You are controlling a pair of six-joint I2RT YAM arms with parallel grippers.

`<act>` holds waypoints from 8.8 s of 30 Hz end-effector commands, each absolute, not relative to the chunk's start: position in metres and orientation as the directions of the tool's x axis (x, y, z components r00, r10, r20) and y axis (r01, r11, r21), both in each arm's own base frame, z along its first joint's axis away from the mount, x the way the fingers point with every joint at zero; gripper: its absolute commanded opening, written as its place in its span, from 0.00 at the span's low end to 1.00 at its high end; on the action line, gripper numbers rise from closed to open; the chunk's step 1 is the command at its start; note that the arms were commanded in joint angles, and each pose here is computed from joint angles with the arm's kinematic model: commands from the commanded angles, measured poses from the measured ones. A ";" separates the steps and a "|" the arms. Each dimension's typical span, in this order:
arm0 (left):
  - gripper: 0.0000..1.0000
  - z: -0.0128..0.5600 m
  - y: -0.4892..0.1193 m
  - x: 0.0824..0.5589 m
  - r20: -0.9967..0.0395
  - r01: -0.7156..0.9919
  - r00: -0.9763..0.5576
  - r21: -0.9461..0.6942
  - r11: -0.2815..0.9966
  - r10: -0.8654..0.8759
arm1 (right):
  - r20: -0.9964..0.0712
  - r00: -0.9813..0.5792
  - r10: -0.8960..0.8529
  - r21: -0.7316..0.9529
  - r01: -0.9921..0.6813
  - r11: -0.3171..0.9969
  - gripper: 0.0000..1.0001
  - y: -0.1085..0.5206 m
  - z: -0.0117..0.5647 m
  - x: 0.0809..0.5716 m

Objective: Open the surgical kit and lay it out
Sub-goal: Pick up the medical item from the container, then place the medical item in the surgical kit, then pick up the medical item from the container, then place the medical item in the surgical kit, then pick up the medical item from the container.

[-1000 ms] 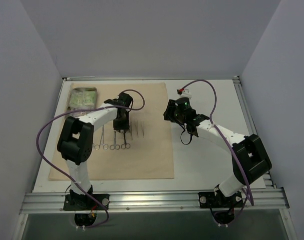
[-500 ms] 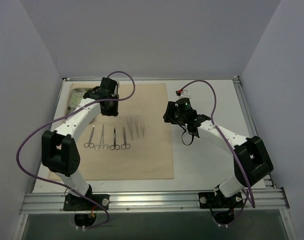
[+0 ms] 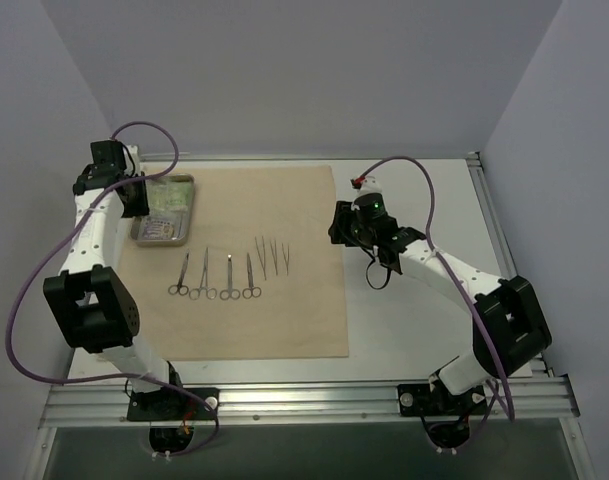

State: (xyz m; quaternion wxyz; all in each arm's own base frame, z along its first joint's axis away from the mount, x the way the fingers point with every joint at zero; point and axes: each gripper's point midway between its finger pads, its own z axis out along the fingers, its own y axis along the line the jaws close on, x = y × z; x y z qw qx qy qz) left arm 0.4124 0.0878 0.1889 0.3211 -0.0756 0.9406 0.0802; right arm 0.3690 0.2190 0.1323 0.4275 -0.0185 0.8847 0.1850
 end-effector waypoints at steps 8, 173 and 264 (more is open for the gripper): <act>0.42 0.128 0.108 0.470 -0.521 -0.098 -0.853 0.118 0.988 -0.022 | -0.755 -0.649 0.090 0.309 -0.232 0.922 0.44 0.238 0.108 0.401; 0.02 0.253 0.031 0.495 -0.747 -0.050 -0.658 -0.084 0.995 -0.096 | -0.765 -0.581 0.277 0.391 -0.079 0.917 0.54 0.171 0.141 0.380; 0.04 0.094 0.124 0.561 -0.582 -0.180 -0.810 0.123 0.976 -0.077 | -0.783 -0.571 0.247 0.331 -0.045 0.943 0.54 0.161 0.141 0.379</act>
